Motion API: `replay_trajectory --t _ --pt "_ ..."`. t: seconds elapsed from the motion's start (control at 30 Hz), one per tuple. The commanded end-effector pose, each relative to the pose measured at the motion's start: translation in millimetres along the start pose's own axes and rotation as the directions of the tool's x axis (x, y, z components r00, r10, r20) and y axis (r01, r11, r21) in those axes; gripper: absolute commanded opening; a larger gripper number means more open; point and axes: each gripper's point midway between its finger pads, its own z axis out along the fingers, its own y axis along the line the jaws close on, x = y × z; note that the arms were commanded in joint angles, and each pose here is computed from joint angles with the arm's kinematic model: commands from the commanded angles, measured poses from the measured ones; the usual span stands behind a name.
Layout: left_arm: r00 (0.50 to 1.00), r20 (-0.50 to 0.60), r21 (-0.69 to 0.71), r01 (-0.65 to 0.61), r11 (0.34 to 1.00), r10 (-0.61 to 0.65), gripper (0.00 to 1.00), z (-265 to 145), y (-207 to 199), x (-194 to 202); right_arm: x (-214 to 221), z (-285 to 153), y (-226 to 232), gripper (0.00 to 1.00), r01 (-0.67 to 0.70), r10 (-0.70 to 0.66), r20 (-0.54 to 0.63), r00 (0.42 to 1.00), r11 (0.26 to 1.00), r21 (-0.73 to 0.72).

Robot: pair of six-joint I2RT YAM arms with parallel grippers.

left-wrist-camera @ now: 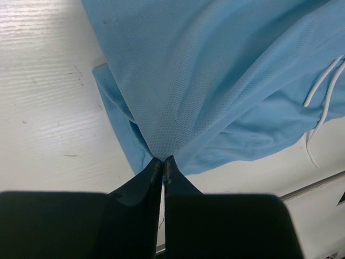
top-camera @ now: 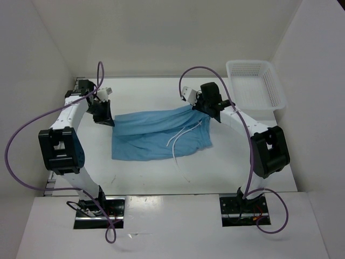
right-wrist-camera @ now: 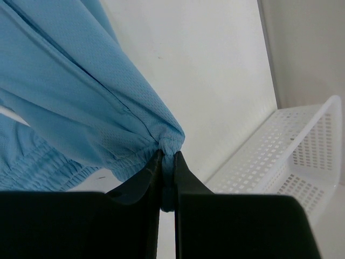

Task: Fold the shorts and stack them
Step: Fold the shorts

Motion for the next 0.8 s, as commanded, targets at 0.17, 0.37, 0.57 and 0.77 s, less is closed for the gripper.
replay_trajectory --t 0.17,0.37,0.57,0.77 --pt "0.998 0.06 0.012 -0.027 1.0 0.026 0.33 9 3 -25 -10 -14 -16 0.0 -0.013 0.01 0.045 0.999 0.999 0.051" --pt "1.0 -0.008 0.06 -0.026 0.998 0.027 0.39 44 0 -19 -7 -7 -9 0.0 -0.011 0.01 0.038 0.999 1.0 0.028" --pt "0.995 -0.104 0.025 0.002 1.0 0.001 0.38 55 6 10 -4 -9 -5 0.0 -0.01 0.009 0.03 0.999 1.0 0.019" --pt "0.99 -0.144 0.104 0.023 0.994 -0.008 0.34 46 -15 34 7 -5 7 0.0 0.003 -0.003 0.007 1.0 1.0 -0.008"
